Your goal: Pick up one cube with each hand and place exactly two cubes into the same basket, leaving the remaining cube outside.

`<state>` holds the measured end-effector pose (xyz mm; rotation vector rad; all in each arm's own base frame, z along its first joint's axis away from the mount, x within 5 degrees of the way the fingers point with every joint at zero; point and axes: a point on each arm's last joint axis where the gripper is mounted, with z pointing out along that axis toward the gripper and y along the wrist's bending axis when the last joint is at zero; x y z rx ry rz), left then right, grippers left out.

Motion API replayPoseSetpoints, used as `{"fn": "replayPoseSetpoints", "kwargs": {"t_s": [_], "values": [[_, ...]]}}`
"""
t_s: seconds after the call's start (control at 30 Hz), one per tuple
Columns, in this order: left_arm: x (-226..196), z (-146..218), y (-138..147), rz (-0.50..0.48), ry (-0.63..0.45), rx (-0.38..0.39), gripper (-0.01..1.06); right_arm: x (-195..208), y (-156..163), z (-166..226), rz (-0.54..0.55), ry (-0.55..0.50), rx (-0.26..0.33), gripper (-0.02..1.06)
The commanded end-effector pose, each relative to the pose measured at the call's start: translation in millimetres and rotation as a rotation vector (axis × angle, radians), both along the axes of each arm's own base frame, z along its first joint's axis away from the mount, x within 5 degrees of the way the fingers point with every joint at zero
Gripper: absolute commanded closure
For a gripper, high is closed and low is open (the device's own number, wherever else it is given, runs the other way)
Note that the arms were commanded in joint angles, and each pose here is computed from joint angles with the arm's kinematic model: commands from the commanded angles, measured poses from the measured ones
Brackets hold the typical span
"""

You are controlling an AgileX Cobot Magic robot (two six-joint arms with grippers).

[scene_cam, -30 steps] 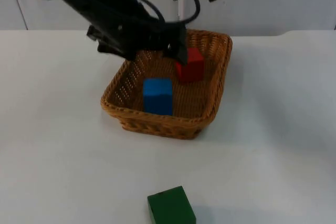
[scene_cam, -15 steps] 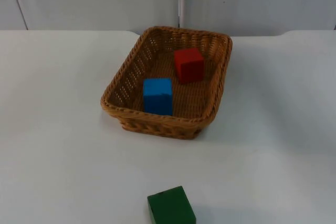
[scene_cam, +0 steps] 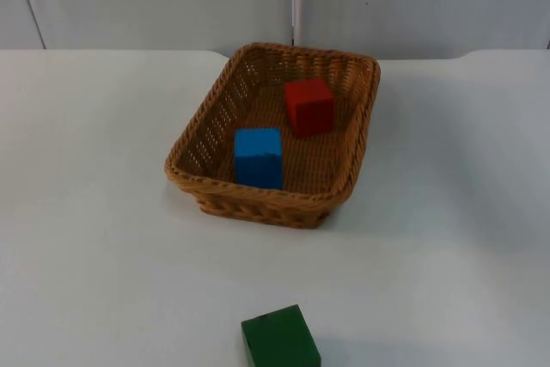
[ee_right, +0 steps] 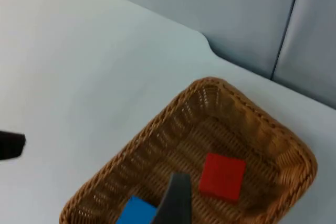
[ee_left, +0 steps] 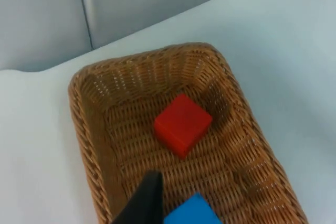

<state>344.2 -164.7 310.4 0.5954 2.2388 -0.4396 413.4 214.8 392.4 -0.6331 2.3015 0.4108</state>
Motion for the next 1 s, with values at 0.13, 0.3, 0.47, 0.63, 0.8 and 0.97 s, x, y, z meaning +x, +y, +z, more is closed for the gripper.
{"fn": "replayPoseSetpoints", "kwargs": {"t_s": [0.13,0.3,0.47,0.63,0.8,0.97], "values": [[-12,21,6,0.003,-0.028,0.002,0.07,-16,-4,21,0.018,-0.026,0.001,0.31],[-21,29,10,0.0,-0.012,0.009,0.07,-25,-8,21,0.029,-0.009,-0.016,0.31],[-35,26,17,0.019,-0.037,0.005,0.07,-36,-14,15,0.029,-0.018,-0.019,0.31],[-59,11,31,0.067,-0.073,-0.01,0.07,-59,-27,0,-0.006,-0.065,0.008,0.31],[-74,1,37,0.069,-0.052,0.0,0.07,-79,-39,-17,-0.03,-0.08,0.017,0.31],[-82,-1,40,0.066,-0.044,0.008,0.07,-101,-51,-30,-0.032,-0.09,0.004,0.31]]}}
